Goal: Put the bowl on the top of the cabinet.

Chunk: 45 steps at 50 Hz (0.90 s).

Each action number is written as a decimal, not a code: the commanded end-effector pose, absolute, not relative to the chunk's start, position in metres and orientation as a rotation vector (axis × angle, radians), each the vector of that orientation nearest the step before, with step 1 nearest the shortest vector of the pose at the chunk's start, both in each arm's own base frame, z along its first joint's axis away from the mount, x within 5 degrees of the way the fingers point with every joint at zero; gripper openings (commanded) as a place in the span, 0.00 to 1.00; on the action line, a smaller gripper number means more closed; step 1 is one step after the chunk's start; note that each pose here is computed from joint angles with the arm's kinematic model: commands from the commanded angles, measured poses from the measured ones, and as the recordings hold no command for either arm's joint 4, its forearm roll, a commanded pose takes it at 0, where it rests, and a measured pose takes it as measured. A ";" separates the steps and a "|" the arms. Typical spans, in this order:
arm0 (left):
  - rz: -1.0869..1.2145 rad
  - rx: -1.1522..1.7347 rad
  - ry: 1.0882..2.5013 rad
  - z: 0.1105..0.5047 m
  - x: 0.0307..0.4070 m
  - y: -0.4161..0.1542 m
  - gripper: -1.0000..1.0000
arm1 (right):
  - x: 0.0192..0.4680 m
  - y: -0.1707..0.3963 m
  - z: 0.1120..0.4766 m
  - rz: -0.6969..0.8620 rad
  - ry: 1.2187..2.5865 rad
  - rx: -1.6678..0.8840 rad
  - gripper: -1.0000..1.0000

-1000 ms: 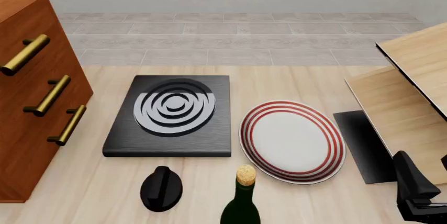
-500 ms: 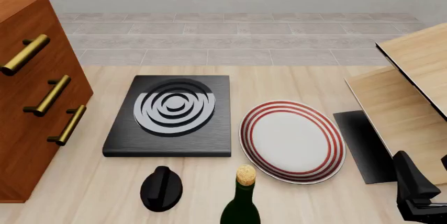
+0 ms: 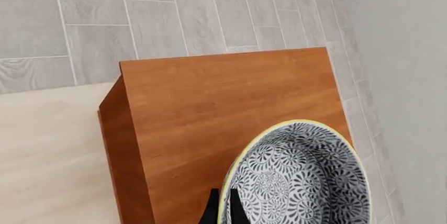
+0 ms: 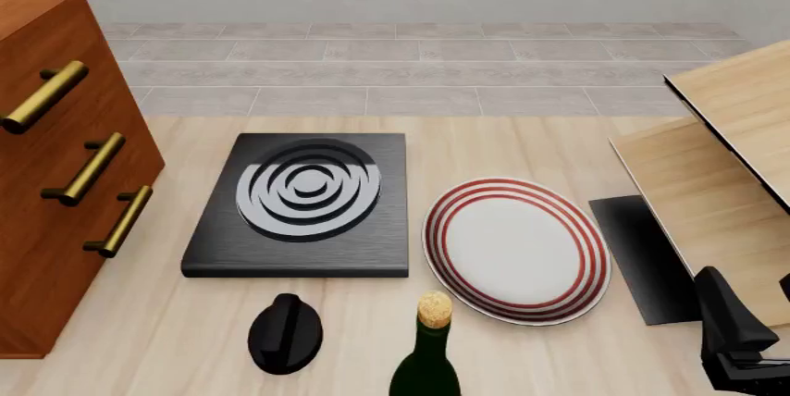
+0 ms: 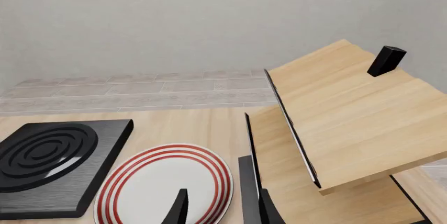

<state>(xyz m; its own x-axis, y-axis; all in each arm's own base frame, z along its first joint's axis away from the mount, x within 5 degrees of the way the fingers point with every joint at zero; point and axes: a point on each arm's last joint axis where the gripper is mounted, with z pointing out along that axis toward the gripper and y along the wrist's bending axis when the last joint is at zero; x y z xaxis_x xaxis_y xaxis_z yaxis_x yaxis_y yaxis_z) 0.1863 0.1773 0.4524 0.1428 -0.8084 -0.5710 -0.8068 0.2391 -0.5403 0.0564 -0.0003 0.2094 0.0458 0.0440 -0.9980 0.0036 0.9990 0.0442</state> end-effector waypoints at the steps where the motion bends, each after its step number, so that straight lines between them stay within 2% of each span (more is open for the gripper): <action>1: 0.012 -1.559 1.656 0.438 0.191 0.184 0.00 | 0.056 0.000 0.209 0.031 1.525 0.038 1.00; 7: -0.006 -1.542 1.662 0.436 0.195 0.179 0.00 | 0.056 0.000 0.209 0.031 1.525 0.038 1.00; 8: -0.003 -1.532 1.658 0.439 0.195 0.179 1.00 | 0.056 0.000 0.209 0.031 1.525 0.038 1.00; 32: -0.039 -1.502 1.628 0.451 0.192 0.165 1.00 | 0.056 0.000 0.209 0.031 1.525 0.038 1.00; 45: -0.061 -1.441 1.545 0.487 0.171 0.143 1.00 | 0.056 0.000 0.209 0.031 1.525 0.038 1.00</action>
